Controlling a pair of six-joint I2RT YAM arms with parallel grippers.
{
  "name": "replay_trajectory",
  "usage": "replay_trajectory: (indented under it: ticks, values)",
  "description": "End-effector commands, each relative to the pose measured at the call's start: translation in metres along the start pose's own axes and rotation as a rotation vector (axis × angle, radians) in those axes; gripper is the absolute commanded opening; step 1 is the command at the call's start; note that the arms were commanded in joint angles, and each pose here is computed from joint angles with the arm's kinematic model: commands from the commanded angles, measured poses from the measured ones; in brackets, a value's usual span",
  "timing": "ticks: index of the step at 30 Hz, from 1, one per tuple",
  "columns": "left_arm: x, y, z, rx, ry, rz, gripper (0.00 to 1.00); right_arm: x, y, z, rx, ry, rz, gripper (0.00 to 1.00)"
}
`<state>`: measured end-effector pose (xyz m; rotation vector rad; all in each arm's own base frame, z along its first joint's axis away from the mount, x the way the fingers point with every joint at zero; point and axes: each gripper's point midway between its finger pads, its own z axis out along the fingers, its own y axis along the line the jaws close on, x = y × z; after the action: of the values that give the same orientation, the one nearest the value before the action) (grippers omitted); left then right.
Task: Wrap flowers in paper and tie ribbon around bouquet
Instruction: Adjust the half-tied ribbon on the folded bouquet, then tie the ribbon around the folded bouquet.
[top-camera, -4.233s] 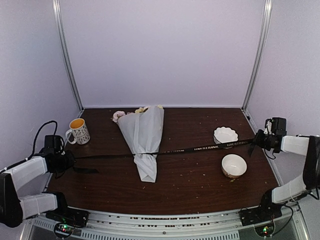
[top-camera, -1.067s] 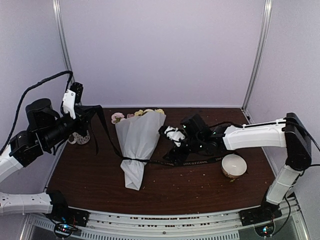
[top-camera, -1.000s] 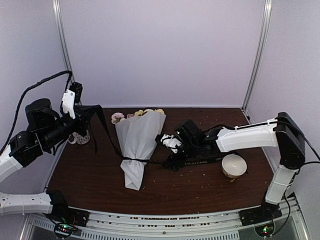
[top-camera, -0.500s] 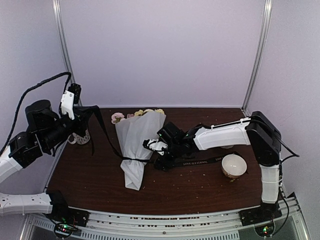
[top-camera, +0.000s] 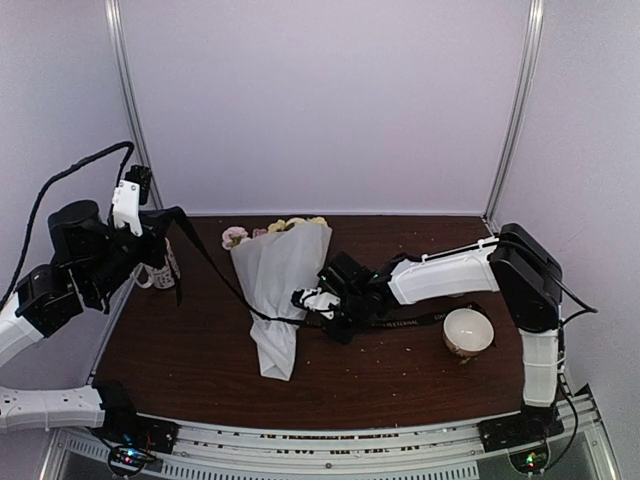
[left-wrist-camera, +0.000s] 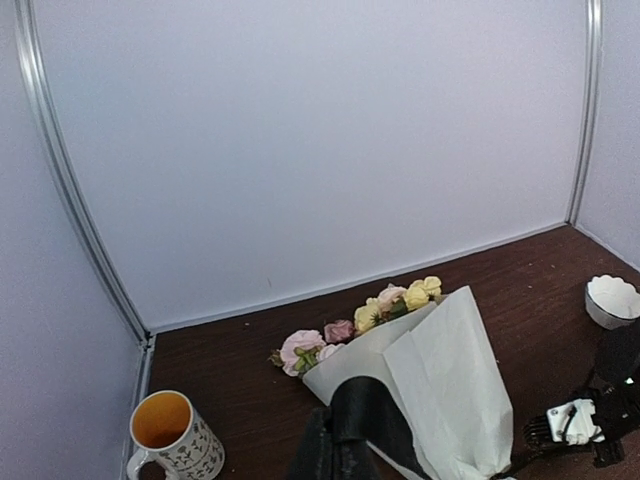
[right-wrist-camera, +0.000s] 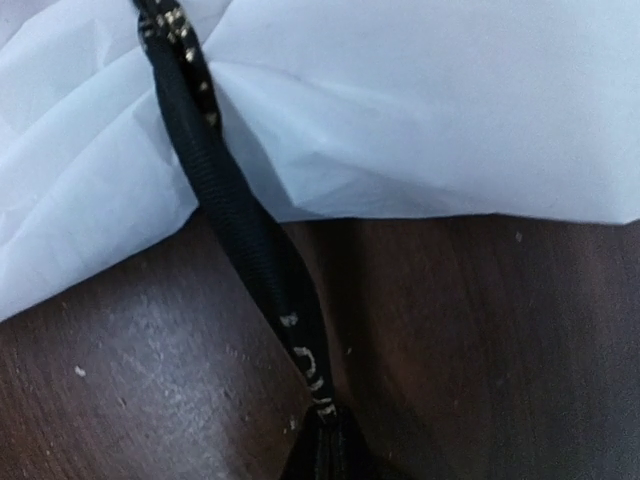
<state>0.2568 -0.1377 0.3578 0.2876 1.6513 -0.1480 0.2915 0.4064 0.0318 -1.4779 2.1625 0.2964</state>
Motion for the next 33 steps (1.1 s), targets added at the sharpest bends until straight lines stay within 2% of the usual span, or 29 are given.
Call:
replay_trajectory:
  ticks: [1,6,11,16,22,28,33]
  values:
    - [-0.002,0.052,-0.011,-0.271,0.011,-0.039,0.0,0.022,-0.011,-0.022,0.048,0.032,0.078,0.0]
    - [0.01,0.099,-0.036,-0.496,0.037,-0.072,0.0,0.071,-0.018,-0.027,0.075,0.11,0.224,0.0]
    - [0.024,0.116,-0.056,-0.552,0.023,-0.137,0.0,0.115,-0.017,-0.023,0.074,0.182,0.335,0.0]
    - [0.029,0.128,-0.072,-0.607,0.014,-0.164,0.0,0.14,-0.016,-0.023,0.074,0.219,0.396,0.0]
    - [0.029,0.131,-0.075,-0.624,0.023,-0.156,0.0,0.151,-0.017,-0.025,0.051,0.201,0.46,0.0]
    - [0.03,0.11,-0.051,-0.521,0.049,-0.13,0.0,0.145,-0.016,-0.032,0.042,0.179,0.454,0.0]
    - [0.03,0.114,-0.051,-0.552,0.048,-0.119,0.0,0.149,-0.018,-0.031,0.05,0.187,0.48,0.0]
